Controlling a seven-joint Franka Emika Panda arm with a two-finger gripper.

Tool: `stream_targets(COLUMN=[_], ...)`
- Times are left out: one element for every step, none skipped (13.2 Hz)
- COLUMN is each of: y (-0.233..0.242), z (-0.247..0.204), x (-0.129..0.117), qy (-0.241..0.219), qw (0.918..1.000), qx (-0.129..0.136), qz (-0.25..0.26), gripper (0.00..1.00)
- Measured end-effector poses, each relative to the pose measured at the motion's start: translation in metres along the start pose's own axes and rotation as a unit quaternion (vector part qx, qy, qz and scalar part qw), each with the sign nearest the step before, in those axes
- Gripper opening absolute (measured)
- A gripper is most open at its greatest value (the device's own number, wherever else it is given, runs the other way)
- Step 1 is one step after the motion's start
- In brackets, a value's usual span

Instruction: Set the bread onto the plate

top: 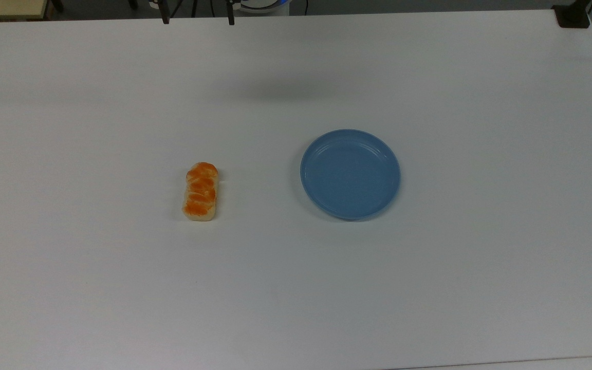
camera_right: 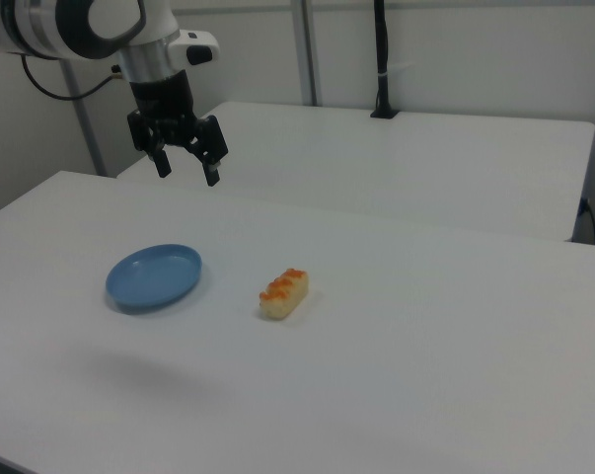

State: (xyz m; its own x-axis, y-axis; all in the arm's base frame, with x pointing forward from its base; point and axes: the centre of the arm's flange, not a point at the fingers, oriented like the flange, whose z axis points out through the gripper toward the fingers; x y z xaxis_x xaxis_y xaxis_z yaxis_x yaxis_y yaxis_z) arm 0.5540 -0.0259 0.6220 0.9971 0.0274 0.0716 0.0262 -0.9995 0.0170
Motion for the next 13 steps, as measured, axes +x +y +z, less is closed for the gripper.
stream_targets(y=[0.0000, -0.0002, -0.0005, -0.0006, -0.0007, -0.0008, -0.0008, -0.0008, -0.0008, -0.0008, -0.0008, -0.0008, -0.0008], z=[0.0004, 0.0008, 0.0013, 0.0019, 0.0024, 0.0028, 0.0031, 0.0032, 0.0033, 0.0033, 0.0033, 0.0033, 0.0033], x=[0.0000, 0.0001, 0.0002, 0.0005, 0.0007, 0.0009, 0.0010, 0.0011, 0.0011, 0.0011, 0.0011, 0.0011, 0.0011], qy=[0.000, -0.001, -0.001, -0.002, -0.002, -0.003, -0.003, -0.003, -0.003, -0.003, -0.003, -0.003, -0.003], qw=[1.0000, 1.0000, 1.0000, 1.0000, 1.0000, 1.0000, 1.0000, 1.0000, 1.0000, 1.0000, 1.0000, 1.0000, 1.0000], qx=[0.000, 0.000, 0.000, 0.000, 0.000, 0.000, 0.000, 0.000, 0.000, 0.000, 0.000, 0.000, 0.000], qz=[0.000, 0.000, 0.000, -0.001, -0.001, -0.001, -0.001, -0.001, -0.001, -0.001, -0.001, -0.001, -0.001], gripper=[1.00, 1.00, 1.00, 1.00, 1.00, 1.00, 1.00, 1.00, 1.00, 1.00, 1.00, 1.00, 1.00])
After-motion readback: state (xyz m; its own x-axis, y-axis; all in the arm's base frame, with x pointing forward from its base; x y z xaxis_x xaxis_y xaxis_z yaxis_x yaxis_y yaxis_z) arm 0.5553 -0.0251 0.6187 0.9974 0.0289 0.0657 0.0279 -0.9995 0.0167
